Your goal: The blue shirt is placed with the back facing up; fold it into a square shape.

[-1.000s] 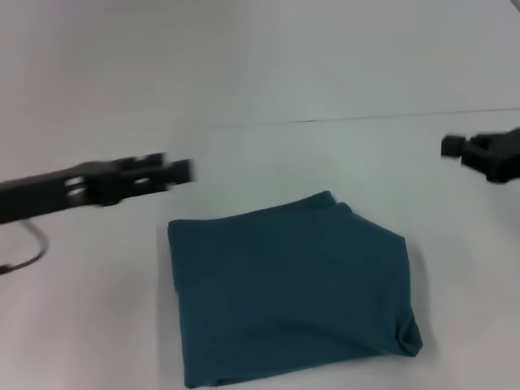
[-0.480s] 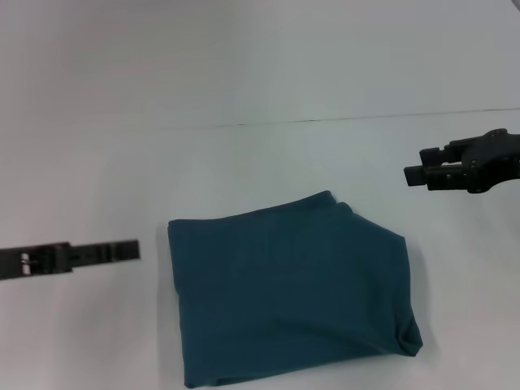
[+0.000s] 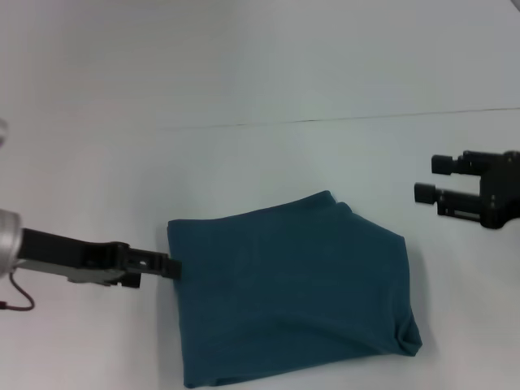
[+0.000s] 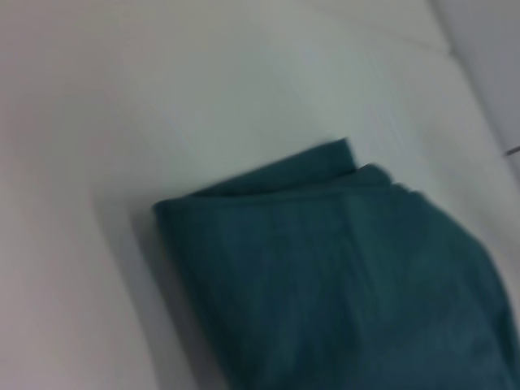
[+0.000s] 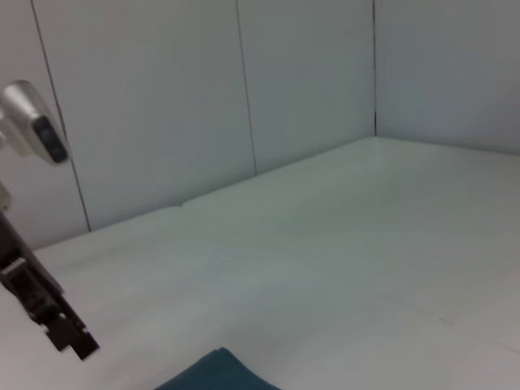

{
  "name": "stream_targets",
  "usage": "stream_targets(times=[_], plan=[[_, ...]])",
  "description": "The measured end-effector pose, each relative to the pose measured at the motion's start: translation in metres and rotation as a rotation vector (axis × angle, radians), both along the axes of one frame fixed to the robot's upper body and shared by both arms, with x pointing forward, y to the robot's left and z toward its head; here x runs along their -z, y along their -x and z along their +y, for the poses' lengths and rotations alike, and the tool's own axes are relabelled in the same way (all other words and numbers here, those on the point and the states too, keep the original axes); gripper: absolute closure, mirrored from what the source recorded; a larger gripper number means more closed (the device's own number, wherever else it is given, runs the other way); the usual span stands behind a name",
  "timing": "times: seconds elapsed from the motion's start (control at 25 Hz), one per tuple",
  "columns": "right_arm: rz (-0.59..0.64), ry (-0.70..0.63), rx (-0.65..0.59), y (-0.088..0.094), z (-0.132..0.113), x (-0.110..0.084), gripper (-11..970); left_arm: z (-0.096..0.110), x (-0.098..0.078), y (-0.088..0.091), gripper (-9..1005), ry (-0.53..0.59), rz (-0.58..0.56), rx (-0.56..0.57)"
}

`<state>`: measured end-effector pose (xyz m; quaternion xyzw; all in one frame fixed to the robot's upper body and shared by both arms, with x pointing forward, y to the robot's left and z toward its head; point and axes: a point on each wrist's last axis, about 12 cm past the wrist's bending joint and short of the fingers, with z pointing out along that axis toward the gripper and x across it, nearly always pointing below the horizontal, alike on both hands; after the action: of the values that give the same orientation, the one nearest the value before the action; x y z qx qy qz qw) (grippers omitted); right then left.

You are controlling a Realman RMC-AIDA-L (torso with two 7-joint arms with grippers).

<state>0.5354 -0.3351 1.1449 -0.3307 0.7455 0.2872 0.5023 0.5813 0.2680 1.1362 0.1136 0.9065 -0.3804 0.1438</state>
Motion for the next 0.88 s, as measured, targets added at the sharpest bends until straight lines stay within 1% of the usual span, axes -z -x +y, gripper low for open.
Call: stream_targets(times=[0.04, 0.16, 0.28, 0.44, 0.56, 0.6, 0.64, 0.88], plan=[[-0.005, -0.004, 0.001, 0.002, -0.001, 0.004, 422, -0.004, 0.001, -0.003, 59, -0.021, 0.018, 0.001], [-0.009, -0.007, 0.021, 0.007, -0.004, 0.017, 352, -0.016, 0.006, -0.011, 59, -0.059, 0.066, -0.013], [0.002, -0.02, 0.039, 0.008, -0.006, 0.024, 281, -0.028, 0.013, -0.018, 58, -0.081, 0.11, -0.033], [-0.009, -0.024, 0.053, 0.007, -0.007, 0.024, 182, -0.042, 0.017, -0.024, 58, -0.123, 0.139, -0.029], [-0.02, -0.034, 0.063, 0.005, -0.009, 0.021, 94, -0.047, 0.02, -0.027, 58, -0.176, 0.154, -0.046], [-0.024, -0.038, 0.065, 0.004, -0.009, 0.02, 65, -0.047, 0.02, -0.027, 58, -0.176, 0.154, -0.046], [-0.028, -0.042, 0.066, 0.004, -0.009, 0.02, 65, -0.049, 0.022, -0.027, 58, -0.188, 0.159, -0.054], [-0.045, -0.056, 0.064, 0.001, -0.007, 0.017, 63, -0.055, 0.025, -0.024, 58, -0.172, 0.181, -0.047]])
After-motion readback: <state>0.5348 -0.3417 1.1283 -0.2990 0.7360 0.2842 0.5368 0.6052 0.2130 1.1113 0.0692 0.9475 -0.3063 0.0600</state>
